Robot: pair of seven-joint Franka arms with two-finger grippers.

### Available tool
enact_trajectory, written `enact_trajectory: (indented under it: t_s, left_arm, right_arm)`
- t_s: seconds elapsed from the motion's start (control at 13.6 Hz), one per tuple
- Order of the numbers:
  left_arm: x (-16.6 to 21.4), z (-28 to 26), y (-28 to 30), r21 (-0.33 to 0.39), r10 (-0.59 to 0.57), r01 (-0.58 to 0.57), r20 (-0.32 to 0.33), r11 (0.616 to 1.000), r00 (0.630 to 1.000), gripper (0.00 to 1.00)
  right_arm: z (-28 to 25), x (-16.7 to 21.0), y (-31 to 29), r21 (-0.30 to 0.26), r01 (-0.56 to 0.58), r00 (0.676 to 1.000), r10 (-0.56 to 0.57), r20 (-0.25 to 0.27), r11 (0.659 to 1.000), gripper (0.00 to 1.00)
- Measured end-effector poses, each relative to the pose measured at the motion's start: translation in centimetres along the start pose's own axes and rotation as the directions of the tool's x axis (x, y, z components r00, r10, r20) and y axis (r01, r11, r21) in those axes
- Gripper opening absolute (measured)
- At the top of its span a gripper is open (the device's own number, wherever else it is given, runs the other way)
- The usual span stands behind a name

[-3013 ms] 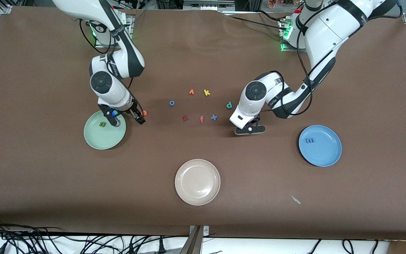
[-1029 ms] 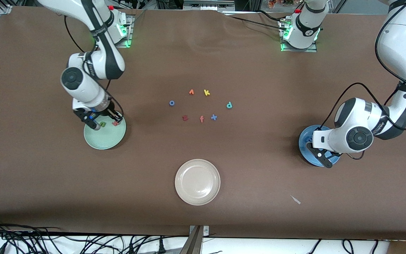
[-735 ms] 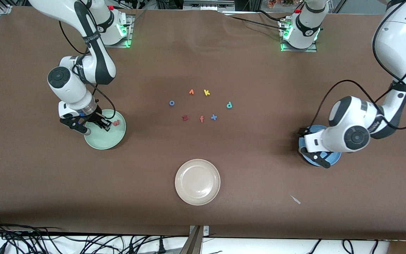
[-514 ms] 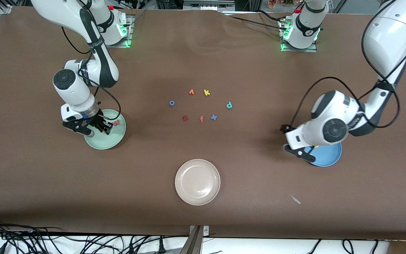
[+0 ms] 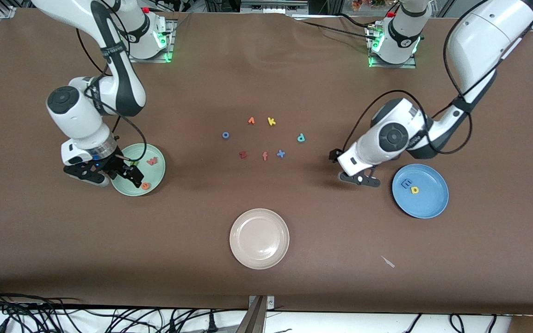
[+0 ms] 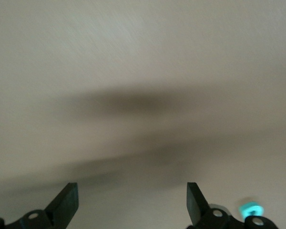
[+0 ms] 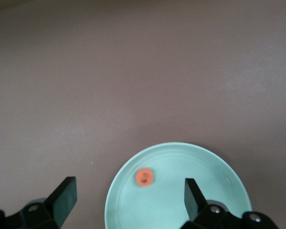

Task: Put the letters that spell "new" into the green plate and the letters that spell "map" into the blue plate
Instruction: 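Reach the left gripper to the teal letter while the right gripper returns to rest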

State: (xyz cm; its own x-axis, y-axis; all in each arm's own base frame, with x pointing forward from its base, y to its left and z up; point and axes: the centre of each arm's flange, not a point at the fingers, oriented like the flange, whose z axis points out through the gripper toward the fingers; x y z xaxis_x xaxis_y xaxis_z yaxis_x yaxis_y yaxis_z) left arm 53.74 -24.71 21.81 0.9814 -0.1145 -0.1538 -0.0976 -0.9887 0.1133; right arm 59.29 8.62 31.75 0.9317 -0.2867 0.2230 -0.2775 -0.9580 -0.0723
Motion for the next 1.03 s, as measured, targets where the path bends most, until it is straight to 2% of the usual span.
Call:
enact_trajectory:
  t_s: [0.15, 0.29, 0.51, 0.66, 0.73, 0.81, 1.03]
  left_arm:
    - [-2.0, 1.0, 3.1, 0.012, -0.093, 0.093, 0.005, 0.996, 0.996, 1.00]
    - [-4.0, 1.8, 7.5, 0.043, -0.179, 0.179, -0.013, 0.983, 0.984, 1.00]
    - [-7.0, 3.0, 12.6, 0.070, -0.273, 0.276, -0.047, 0.959, 0.961, 1.00]
    - [-7.7, 3.5, 13.9, 0.051, -0.313, 0.316, -0.062, 0.947, 0.948, 0.98]
    - [-7.8, 3.9, 14.0, 0.047, -0.327, 0.330, -0.065, 0.943, 0.943, 0.98]
    - [-7.8, 4.2, 13.9, 0.048, -0.335, 0.339, -0.070, 0.940, 0.940, 0.93]
    - [-7.7, 5.4, 13.7, 0.047, -0.347, 0.350, -0.060, 0.936, 0.936, 0.88]
  right_arm:
    - [-3.0, 1.6, -0.2, -0.016, 0.019, 0.995, -0.017, 0.103, 1.000, 1.00]
    - [-6.7, 3.3, -0.4, -0.035, 0.079, 0.975, -0.070, 0.211, 0.996, 1.00]
    - [-13.7, 5.6, 0.4, -0.004, 0.251, 0.915, -0.236, 0.326, 0.968, 1.00]
    - [-17.3, 6.4, 1.4, 0.005, 0.335, 0.879, -0.314, 0.359, 0.942, 1.00]
    - [-18.4, 6.7, 1.6, -0.005, 0.356, 0.871, -0.330, 0.363, 0.934, 1.00]
    - [-19.1, 6.9, 1.6, -0.010, 0.370, 0.868, -0.342, 0.361, 0.929, 1.00]
    - [-20.2, 6.9, -0.3, -0.012, 0.406, 0.863, -0.379, 0.335, 0.914, 1.00]
